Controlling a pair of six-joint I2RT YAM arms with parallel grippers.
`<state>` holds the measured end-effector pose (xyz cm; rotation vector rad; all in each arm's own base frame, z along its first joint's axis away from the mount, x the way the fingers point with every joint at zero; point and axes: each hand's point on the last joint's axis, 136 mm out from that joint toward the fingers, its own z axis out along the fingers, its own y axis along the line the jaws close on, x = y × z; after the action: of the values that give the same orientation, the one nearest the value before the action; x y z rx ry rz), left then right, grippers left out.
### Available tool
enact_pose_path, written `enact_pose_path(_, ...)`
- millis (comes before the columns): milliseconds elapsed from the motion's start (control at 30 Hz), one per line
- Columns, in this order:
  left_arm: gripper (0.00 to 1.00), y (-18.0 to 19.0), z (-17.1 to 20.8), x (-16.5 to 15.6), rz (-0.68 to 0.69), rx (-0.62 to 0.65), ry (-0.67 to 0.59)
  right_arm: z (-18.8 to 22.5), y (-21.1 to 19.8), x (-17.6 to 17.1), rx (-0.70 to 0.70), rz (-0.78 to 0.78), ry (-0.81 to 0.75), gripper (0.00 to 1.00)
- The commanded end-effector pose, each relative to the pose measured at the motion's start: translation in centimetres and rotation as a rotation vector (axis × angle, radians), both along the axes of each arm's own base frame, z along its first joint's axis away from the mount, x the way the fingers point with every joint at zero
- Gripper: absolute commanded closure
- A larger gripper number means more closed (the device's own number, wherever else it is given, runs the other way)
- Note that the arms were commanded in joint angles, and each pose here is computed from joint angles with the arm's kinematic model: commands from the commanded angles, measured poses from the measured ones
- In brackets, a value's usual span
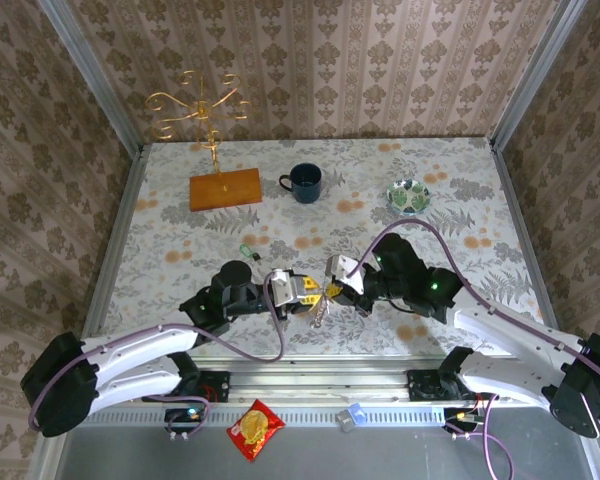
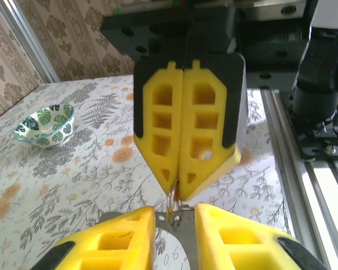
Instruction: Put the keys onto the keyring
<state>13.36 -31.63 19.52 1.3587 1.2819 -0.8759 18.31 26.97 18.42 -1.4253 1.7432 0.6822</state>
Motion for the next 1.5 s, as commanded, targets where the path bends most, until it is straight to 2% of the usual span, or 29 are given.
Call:
enact_pose_path(0,0.75,0.0,0.7,-0.1,-0.013,0.053,-0.045,0.6,-0.2,-0.4,-0.085,0.059,-0.036,1.00)
enact_pose_path(133,0.78,-0.1,0.4,-0.1,-0.026,0.100,-0.057,0.7,0.2,-0.7,-0.154,0.104,-0.052,1.00)
enact_pose_path(267,0.86,-0.2,0.3,-0.1,-0.037,0.120,-0.065,0.7,0.6,-1.3,-0.225,0.158,-0.065,1.00)
enact_pose_path(400,0.99,-0.2,0.0,-0.2,-0.051,0.147,-0.059,2.0,1.4,-1.4,-0.167,0.160,-0.076,1.00)
enact_pose_path(433,1.00,-0.2,0.0,-0.2,-0.051,0.148,-0.058,2.1,1.4,-1.5,-0.149,0.154,-0.079,0.97)
enact_pose_path(567,1.00,-0.1,0.3,-0.4,-0.045,0.115,-0.058,2.9,0.9,-0.6,-0.015,0.072,-0.087,0.77)
enact_pose_path(700,1.00,-0.1,1.3,-0.3,-0.032,0.034,-0.050,2.4,0.4,-0.1,0.075,0.012,-0.043,0.71)
enact_pose_path(933,1.00,0.0,2.5,-0.4,-0.021,-0.085,-0.023,0.7,0.6,-0.4,0.116,-0.010,0.018,0.69)
enact_pose_path(1467,1.00,0.1,2.7,-0.2,-0.004,-0.135,-0.010,-1.0,0.9,-0.7,0.083,0.002,0.061,0.71)
